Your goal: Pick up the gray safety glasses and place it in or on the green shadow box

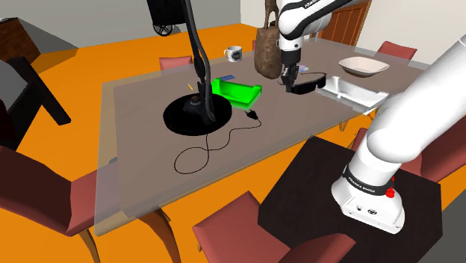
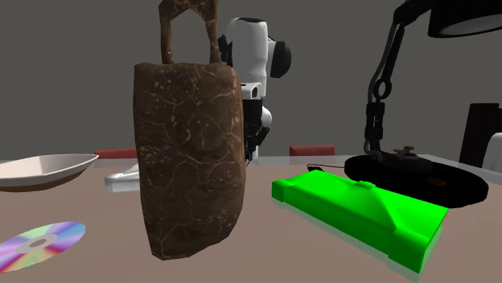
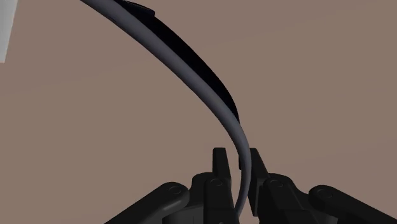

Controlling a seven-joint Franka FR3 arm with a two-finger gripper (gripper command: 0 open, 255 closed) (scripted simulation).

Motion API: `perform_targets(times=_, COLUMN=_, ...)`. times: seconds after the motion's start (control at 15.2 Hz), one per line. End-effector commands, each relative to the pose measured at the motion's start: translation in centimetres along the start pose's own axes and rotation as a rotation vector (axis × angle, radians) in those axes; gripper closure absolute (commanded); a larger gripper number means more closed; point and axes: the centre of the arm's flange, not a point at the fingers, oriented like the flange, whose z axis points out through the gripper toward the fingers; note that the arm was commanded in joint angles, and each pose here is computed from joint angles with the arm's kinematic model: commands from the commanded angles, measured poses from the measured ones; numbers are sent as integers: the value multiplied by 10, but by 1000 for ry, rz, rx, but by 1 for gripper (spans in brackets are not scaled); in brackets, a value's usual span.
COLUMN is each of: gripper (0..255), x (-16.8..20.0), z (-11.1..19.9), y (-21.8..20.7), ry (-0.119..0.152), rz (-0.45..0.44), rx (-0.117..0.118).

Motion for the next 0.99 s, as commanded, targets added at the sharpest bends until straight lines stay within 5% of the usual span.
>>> perform_targets(times=0.0, gripper=255, x=-2, z=-11, y=0, ry=0, rz=0, rx=0)
perform_targets(times=0.92, gripper=255, x=-11, z=-79, y=-2, ry=0, rz=0, rx=0)
